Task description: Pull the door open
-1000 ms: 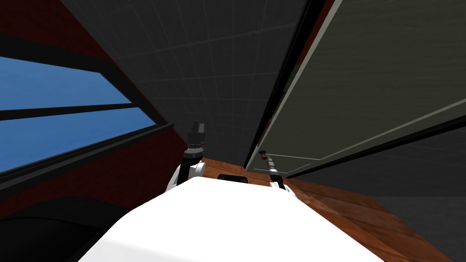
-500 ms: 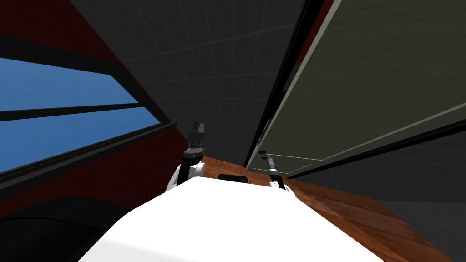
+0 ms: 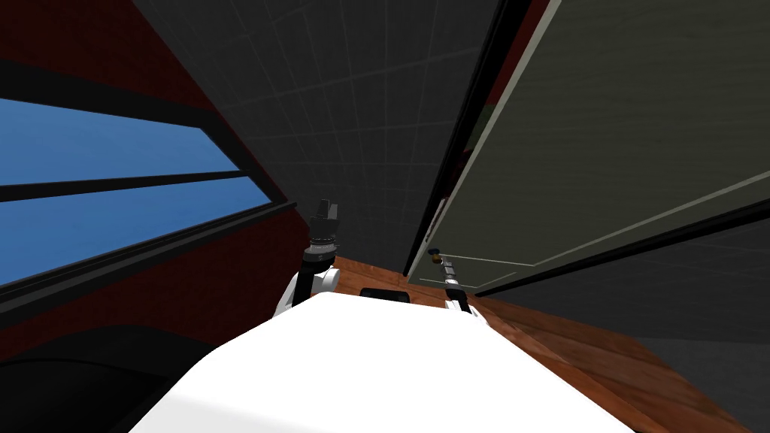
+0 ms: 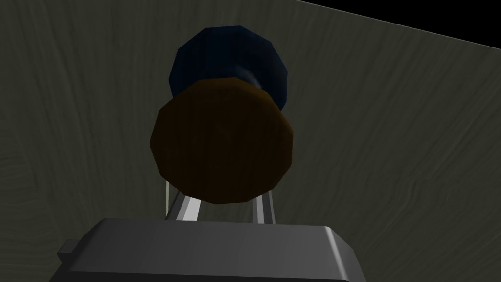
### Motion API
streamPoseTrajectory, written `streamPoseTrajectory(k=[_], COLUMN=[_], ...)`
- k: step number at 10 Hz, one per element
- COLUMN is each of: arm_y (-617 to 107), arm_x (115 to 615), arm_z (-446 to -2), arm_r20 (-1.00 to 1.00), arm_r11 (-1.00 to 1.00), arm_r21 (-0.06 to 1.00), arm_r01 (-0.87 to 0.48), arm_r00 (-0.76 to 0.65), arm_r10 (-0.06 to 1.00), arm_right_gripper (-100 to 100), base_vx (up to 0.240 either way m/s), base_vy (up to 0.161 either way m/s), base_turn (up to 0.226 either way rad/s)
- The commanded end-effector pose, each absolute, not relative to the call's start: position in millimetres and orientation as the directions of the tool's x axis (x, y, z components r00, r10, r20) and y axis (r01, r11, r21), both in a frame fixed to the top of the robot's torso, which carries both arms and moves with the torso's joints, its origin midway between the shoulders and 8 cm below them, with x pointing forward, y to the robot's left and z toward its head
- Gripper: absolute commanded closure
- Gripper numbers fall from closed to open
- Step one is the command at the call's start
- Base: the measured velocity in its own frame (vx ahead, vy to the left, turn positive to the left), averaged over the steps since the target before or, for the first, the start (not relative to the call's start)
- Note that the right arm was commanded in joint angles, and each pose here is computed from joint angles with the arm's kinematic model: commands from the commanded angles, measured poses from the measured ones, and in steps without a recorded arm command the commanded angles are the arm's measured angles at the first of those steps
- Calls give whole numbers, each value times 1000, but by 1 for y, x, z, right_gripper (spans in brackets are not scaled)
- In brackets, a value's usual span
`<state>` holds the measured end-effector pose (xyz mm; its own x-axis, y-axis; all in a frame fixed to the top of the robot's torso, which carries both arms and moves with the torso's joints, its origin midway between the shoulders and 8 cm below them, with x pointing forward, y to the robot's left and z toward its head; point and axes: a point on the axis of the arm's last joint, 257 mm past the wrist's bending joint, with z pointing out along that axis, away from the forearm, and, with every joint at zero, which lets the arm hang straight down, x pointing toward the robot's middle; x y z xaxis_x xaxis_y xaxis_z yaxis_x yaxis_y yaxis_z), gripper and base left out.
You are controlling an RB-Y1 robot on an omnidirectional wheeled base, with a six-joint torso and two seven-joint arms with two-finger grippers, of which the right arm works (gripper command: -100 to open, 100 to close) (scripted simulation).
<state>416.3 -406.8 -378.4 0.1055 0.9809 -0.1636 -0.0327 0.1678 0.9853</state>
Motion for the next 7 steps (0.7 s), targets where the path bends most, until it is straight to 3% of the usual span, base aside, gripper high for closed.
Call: streamPoseTrajectory(k=[1, 7], arm_y=[-386, -390], arm_x=[422, 424], arm_z=[-379, -379], arm_r20=[-94, 65], arm_r11=[98, -59], arm_r21=[994, 996], arm_r01=[-47, -61], arm_r00=[84, 101], arm_r10=[992, 993], arm_right_gripper=[100, 100], base_vx=[-28, -59], base_vy=[-5, -29], base_turn=[58, 74])
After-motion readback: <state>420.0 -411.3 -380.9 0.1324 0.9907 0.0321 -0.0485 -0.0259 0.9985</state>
